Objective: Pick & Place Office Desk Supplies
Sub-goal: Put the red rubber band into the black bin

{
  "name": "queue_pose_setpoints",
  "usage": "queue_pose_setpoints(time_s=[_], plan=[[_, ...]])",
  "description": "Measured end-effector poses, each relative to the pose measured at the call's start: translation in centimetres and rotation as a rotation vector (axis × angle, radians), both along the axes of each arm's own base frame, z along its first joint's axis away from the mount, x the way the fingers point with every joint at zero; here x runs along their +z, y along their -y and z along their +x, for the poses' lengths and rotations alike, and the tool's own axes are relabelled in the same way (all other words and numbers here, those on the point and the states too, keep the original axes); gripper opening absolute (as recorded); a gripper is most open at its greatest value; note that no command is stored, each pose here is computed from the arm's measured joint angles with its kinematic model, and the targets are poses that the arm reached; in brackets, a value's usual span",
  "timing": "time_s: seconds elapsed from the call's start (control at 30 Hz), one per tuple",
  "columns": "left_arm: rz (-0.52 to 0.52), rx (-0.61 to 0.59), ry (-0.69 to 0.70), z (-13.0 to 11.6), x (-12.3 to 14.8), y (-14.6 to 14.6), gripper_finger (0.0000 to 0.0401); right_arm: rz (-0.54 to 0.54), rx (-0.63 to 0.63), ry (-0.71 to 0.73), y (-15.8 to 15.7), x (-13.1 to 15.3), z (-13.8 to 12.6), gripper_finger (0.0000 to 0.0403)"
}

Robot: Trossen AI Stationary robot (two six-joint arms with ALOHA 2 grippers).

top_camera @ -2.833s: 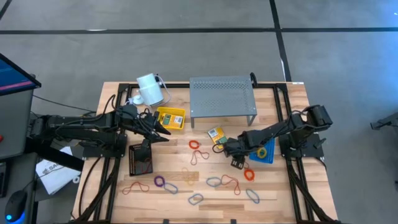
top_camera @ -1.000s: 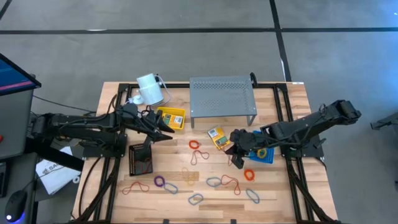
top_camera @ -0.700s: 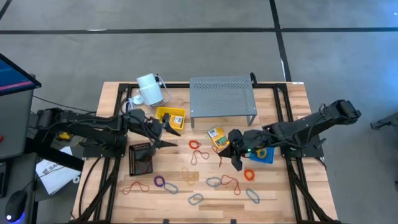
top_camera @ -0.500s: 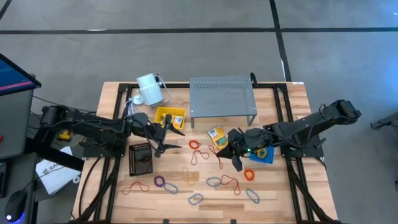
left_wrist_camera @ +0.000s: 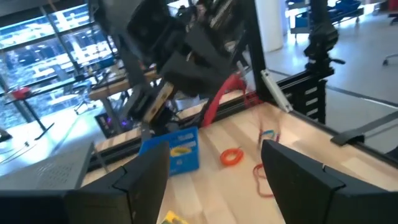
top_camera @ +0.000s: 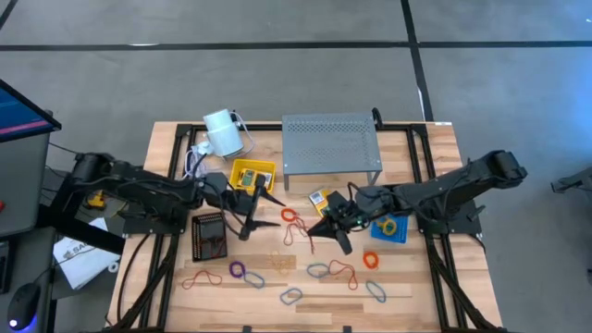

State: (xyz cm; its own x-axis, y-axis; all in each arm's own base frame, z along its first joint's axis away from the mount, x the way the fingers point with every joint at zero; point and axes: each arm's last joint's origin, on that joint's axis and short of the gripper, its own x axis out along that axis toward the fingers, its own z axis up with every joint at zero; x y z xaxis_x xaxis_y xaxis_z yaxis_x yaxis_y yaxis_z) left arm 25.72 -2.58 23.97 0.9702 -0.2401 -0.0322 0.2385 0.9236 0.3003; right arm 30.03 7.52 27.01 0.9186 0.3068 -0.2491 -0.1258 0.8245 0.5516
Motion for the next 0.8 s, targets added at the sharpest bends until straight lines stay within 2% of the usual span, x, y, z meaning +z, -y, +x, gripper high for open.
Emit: queue_pose_setpoints(time_s=[0.4,0.8], plan=[[0.003,-0.060,-0.031,2.2,-0.2,1.8,0.0248,-0.033,0.110,0.055,-0.7,1.0,3.4,0.0000],[-0.025,-0.098,0.002,1.8,0.9,2.8,0.0223,-0.051,0.139,0.027,-1.1,0.7,4.7,0.0000]])
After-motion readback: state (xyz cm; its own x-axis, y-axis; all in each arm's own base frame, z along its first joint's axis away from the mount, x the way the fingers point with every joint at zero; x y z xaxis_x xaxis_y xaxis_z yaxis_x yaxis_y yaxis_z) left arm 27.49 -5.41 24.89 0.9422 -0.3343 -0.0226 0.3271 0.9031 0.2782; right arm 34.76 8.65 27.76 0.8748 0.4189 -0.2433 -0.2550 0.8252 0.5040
